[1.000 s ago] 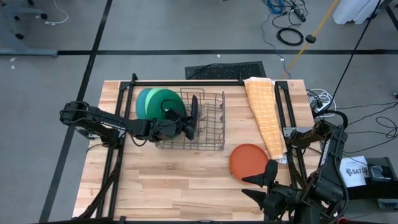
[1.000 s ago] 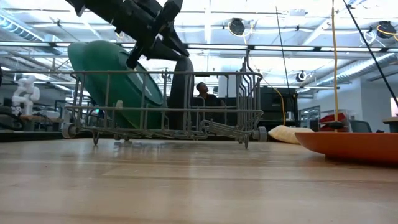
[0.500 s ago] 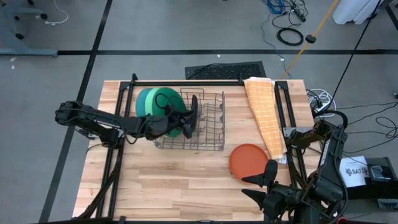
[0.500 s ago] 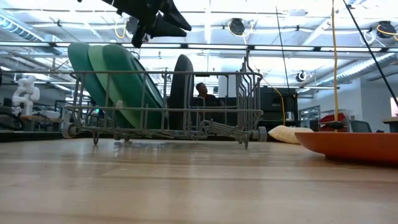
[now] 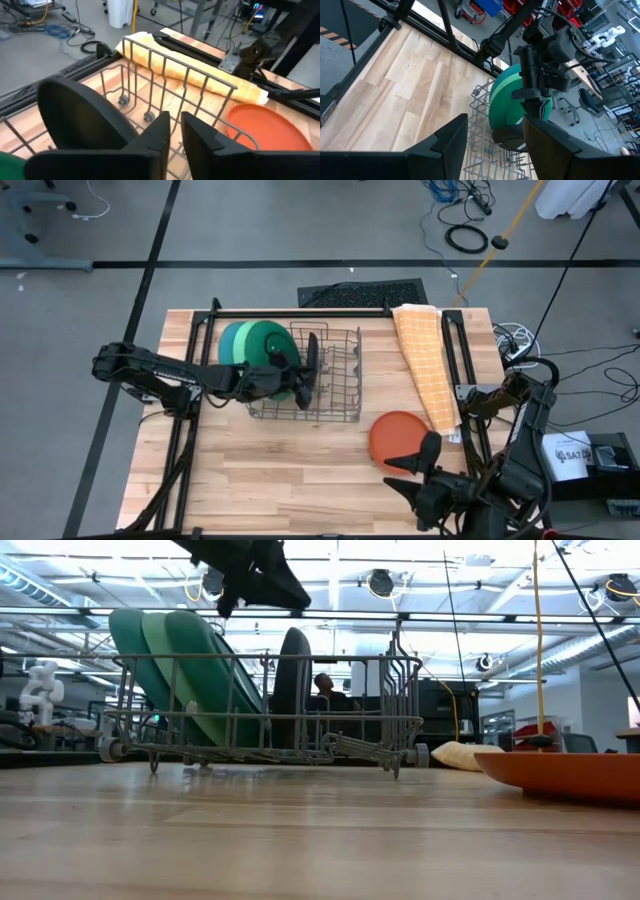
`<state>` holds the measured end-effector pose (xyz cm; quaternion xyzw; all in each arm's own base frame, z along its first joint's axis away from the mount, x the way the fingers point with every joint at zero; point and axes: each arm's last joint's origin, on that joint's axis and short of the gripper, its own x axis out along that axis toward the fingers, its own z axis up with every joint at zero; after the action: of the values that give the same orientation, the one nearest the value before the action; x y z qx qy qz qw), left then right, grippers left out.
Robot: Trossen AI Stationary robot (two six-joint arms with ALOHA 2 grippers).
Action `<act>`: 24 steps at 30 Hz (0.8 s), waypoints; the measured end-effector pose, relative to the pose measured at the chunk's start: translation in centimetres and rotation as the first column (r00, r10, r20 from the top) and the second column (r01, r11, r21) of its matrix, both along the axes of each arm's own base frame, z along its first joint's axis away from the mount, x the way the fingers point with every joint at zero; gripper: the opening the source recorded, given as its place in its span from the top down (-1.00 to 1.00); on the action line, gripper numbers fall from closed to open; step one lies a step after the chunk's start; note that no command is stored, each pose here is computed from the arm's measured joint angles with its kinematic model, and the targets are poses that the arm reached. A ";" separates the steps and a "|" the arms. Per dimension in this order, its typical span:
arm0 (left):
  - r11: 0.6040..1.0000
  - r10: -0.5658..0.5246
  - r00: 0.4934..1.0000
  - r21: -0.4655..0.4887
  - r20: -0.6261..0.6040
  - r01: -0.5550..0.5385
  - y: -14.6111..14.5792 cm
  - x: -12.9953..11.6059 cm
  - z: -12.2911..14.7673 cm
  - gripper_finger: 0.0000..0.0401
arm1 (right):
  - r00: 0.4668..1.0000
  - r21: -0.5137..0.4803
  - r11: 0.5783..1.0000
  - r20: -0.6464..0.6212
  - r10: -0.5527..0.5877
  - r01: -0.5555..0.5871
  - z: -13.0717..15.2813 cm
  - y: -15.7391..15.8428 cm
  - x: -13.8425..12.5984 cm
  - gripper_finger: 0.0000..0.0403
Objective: Sort dishes
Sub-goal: Adjust the black plate
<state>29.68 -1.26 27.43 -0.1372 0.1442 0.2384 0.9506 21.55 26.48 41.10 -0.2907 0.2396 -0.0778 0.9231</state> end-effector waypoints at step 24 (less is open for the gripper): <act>0.924 -0.151 0.972 0.323 -0.182 0.204 -1.8 0.9 4.3 0.96 | 1.000 -0.005 1.000 -0.004 -0.008 0.008 0.0 -0.2 0.2 0.09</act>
<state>30.61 -3.01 31.69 0.0612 0.1858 0.1824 0.9636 21.72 26.29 41.07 -0.2921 0.2422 -0.0813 0.9216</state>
